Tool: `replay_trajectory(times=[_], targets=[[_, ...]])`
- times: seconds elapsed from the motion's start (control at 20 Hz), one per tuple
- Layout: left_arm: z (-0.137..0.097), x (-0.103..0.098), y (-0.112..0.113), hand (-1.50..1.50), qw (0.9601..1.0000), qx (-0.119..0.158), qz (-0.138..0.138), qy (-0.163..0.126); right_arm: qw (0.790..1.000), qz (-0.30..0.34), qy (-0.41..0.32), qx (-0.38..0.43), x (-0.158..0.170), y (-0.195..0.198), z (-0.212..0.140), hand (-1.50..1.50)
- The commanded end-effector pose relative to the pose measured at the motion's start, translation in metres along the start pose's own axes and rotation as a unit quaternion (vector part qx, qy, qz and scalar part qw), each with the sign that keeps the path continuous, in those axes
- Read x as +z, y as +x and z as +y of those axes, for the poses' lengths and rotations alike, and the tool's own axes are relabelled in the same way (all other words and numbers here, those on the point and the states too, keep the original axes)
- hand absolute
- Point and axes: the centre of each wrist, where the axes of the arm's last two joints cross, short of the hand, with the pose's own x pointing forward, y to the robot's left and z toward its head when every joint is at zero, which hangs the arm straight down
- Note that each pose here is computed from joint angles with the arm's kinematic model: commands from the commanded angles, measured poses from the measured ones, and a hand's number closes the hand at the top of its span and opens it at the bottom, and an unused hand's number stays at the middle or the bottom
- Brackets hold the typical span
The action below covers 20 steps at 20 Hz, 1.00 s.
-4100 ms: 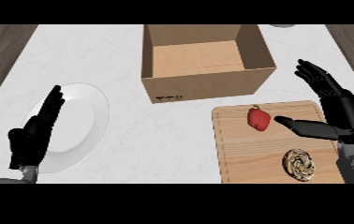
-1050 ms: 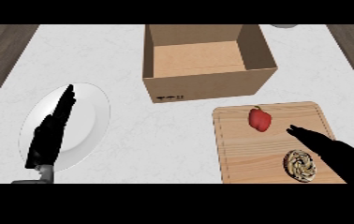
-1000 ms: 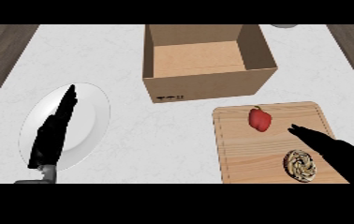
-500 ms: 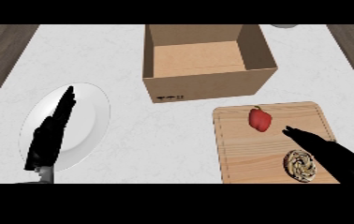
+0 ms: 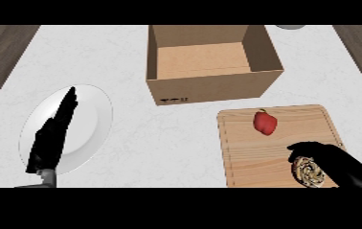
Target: Pick the cupcake from the cutting board and place it in the cardboard box
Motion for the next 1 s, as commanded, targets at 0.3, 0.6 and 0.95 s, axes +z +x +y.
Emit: replay_trajectory(times=[0.3, 0.6, 0.95], targets=[[0.005, -0.001, 0.003, 0.00, 1.0000, -0.002, 0.004, 0.003, 0.993, -0.018, -0.109, 0.049, 0.004, 0.002, -0.007, 1.50], [-0.012, -0.012, 0.015, 0.00, 0.9993, 0.002, -0.018, -0.032, 0.979, -0.101, -0.142, 0.110, -0.046, 0.000, -0.108, 1.50], [-0.032, -0.017, 0.034, 0.00, 0.9953, -0.001, -0.062, -0.074, 0.951, -0.178, -0.182, 0.178, -0.044, -0.009, -0.192, 1.50]])
